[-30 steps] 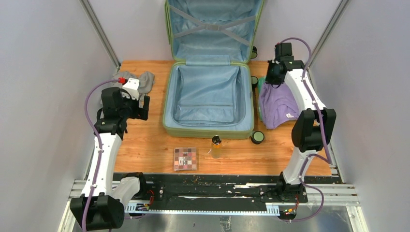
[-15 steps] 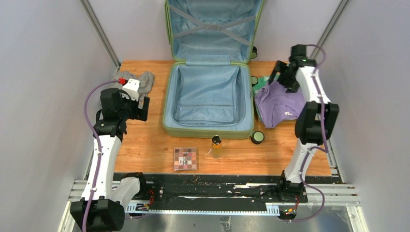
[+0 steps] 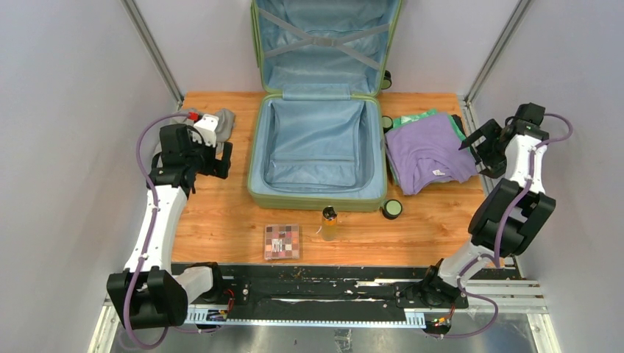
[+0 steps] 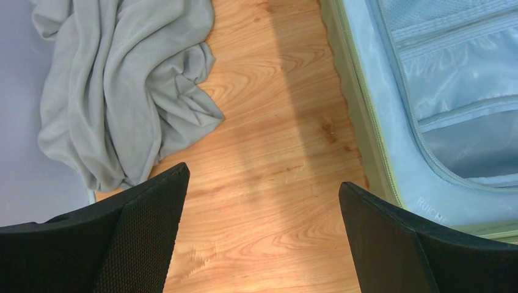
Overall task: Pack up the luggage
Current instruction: Pick up the clothes at the center of the board.
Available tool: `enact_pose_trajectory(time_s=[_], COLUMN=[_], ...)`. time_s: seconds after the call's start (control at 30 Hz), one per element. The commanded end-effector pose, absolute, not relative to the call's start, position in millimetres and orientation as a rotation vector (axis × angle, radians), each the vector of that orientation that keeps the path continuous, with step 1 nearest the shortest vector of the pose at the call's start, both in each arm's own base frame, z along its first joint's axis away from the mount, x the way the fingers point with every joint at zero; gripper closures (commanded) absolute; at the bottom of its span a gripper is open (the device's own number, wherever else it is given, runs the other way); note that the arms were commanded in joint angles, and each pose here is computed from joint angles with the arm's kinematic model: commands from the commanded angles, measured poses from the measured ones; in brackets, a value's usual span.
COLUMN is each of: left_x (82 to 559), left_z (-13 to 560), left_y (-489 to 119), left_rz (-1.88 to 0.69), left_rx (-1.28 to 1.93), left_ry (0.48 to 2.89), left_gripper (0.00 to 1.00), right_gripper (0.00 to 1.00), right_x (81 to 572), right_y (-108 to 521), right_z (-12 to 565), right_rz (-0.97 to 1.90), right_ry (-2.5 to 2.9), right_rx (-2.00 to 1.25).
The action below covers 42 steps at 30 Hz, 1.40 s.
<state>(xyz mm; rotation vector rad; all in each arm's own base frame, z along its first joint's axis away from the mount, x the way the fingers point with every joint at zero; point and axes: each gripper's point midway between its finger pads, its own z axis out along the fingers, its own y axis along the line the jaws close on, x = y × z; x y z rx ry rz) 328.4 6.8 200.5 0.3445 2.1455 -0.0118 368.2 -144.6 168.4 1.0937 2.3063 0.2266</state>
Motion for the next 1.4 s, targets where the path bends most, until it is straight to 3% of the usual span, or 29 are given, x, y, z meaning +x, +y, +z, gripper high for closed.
enact_pose_trajectory(time_s=[0.0, 0.13, 0.23, 0.67, 0.87, 0.93, 1.0, 1.37], left_x=[338, 338, 336, 334, 333, 334, 334, 331], left_z=[216, 214, 213, 211, 213, 214, 214, 216], left_y=[-1, -2, -2, 0, -2, -4, -4, -3], left_rz=[-0.055, -0.057, -0.063, -0.041, -0.056, -0.068, -0.074, -0.062], left_rx=[0.377, 0.38, 0.376, 0.373, 0.367, 0.363, 0.364, 0.372], left_ry=[2.098, 2.094, 2.094, 2.093, 2.083, 2.083, 2.082, 2.074], left_gripper=[0.0, 0.0, 0.0, 0.0, 0.0, 0.0, 0.0, 0.0], right_gripper=[0.0, 0.0, 0.05, 0.54, 0.53, 0.42, 0.37, 0.4], right_x=[374, 385, 394, 398, 390, 386, 384, 396], right_y=[-142, -139, -131, -116, -114, -112, -112, -96], right_z=[140, 120, 117, 145, 166, 166, 164, 167], right_rz=[0.3, 0.401, 0.492, 0.605, 0.503, 0.456, 0.423, 0.417], right_ry=[2.353, 2.344, 2.324, 2.243, 2.249, 2.283, 2.305, 2.337], right_rx=[1.131, 1.13, 1.113, 1.07, 1.033, 1.023, 1.028, 0.973])
